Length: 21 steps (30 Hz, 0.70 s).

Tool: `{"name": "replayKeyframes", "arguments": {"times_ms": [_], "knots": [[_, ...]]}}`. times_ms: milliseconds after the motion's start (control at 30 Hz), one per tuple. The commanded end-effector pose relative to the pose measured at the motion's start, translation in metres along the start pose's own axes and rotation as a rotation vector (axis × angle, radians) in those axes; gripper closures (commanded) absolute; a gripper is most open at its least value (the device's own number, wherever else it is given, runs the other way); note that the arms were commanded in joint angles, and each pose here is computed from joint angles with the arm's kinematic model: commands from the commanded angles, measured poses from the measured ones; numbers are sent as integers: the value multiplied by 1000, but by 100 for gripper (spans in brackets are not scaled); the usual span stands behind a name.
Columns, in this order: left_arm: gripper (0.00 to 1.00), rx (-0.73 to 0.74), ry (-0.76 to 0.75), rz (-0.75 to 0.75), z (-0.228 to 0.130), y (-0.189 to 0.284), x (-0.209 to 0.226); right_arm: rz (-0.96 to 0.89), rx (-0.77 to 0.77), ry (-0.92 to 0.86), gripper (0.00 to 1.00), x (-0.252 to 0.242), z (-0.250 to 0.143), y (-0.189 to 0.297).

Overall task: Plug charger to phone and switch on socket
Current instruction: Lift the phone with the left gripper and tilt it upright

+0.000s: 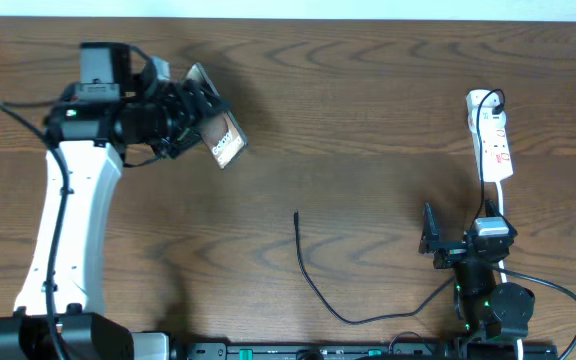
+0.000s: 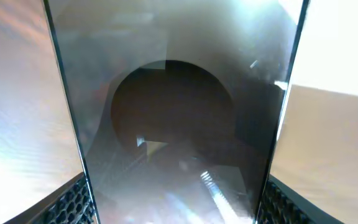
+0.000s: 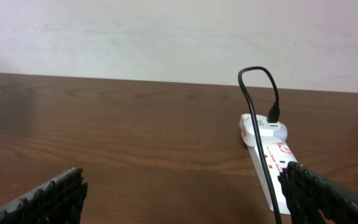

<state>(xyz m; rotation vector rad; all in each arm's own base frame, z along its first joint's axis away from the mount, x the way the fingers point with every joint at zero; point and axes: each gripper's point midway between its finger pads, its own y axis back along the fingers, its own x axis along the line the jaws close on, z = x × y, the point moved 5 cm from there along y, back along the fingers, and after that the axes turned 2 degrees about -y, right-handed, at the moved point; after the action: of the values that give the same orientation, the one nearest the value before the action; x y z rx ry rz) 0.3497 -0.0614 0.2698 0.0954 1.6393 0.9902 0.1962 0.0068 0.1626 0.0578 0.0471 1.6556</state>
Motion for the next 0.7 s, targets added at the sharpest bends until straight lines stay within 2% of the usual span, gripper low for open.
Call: {"name": "replayKeyframes", "arguments": {"times_ms": [0, 100, 200, 533, 667], "knots": [[92, 138, 285, -217, -9, 28, -32, 0, -1, 9, 1, 1, 0, 0], [92, 166, 422, -255, -3, 38, -30, 0, -1, 9, 1, 1, 0, 0], [93, 182, 493, -278, 0, 45, -28, 0, -1, 9, 1, 1, 0, 0], [93, 241, 577, -330, 0, 55, -30, 0, -1, 9, 1, 1, 0, 0], [93, 239, 561, -331, 0, 55, -30, 0, -1, 9, 1, 1, 0, 0]]}}
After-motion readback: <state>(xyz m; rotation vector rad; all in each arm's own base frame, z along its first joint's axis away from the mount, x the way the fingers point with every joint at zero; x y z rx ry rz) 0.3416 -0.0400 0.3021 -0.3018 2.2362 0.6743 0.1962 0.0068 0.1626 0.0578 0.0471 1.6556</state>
